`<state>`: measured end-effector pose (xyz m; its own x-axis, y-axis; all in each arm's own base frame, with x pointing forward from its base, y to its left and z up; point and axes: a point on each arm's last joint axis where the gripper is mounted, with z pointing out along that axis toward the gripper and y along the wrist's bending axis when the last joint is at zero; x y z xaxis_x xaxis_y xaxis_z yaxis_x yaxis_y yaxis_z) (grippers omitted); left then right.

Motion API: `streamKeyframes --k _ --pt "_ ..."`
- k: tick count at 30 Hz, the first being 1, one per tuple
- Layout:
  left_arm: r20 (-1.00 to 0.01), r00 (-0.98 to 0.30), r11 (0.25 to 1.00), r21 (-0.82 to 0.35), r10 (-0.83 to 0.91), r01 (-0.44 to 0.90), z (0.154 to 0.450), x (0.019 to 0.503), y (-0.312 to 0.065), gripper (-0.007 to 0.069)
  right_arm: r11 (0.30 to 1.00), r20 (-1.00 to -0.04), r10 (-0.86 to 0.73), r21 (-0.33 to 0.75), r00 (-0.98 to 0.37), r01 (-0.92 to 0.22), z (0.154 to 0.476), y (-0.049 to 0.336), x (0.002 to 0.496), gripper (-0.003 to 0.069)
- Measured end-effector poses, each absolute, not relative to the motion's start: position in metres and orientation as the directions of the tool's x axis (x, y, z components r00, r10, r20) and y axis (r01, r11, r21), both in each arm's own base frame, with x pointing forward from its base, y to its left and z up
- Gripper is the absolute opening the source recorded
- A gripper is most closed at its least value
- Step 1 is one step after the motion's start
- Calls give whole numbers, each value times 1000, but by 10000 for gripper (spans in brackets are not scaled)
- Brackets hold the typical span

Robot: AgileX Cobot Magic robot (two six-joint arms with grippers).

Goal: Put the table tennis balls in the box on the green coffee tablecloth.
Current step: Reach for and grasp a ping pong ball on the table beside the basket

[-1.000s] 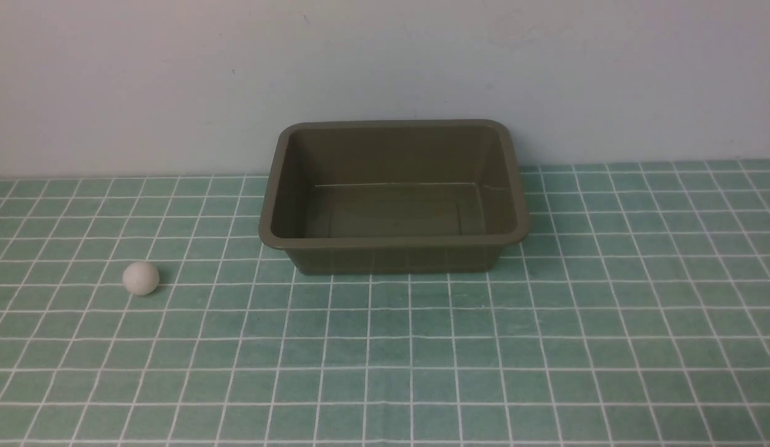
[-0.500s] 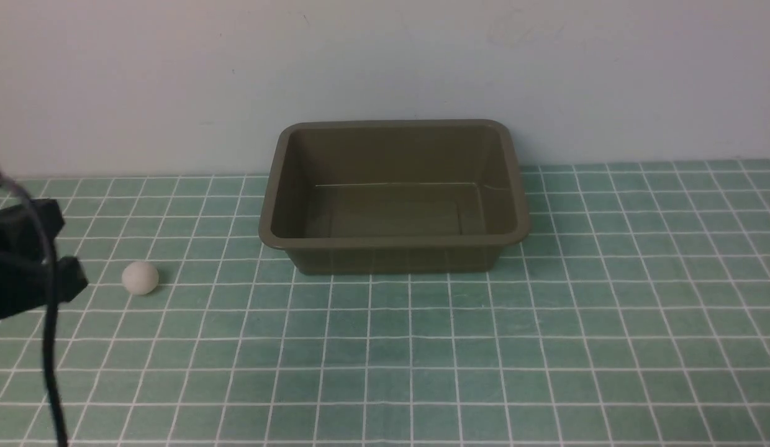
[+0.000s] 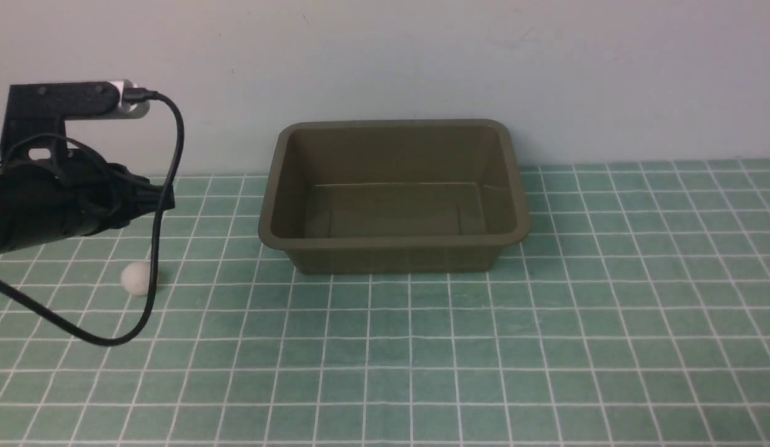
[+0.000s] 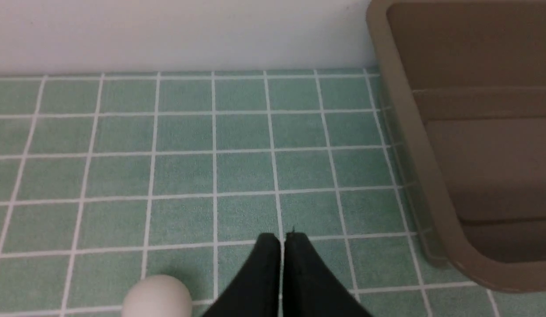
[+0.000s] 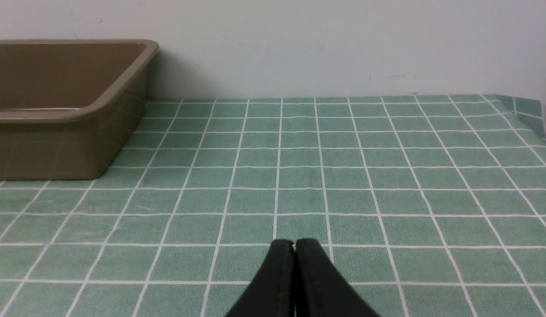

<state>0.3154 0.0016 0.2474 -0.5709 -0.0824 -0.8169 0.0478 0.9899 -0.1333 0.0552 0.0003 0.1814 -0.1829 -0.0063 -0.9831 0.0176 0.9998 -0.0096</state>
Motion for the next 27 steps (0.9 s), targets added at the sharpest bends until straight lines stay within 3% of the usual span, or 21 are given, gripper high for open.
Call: streamKeyframes --k 4,9,13,18,23,27 --pt "-787 -601 985 -170 -137 -3 236 319 9 -4 1000 -983 -6 -10 -183 18 181 0 55 -16" --pt "-719 -572 915 -367 -395 -170 235 318 27 -4 1000 -983 -6 -10 -183 18 181 0 55 -16" --pt "-580 -496 753 -593 -646 -285 238 317 41 -4 1000 -983 -6 -10 -183 18 181 0 55 -16" --pt "-418 -339 527 -766 -843 -368 245 318 58 -4 1000 -983 -6 -10 -183 18 181 0 55 -16" --pt "-264 -137 297 -849 -955 -437 254 315 85 -4 1000 -983 -6 -10 -183 18 181 0 55 -16" --pt "-258 14 220 -851 -966 -478 262 307 101 -4 1000 -983 -6 -10 -183 18 181 0 55 -16"
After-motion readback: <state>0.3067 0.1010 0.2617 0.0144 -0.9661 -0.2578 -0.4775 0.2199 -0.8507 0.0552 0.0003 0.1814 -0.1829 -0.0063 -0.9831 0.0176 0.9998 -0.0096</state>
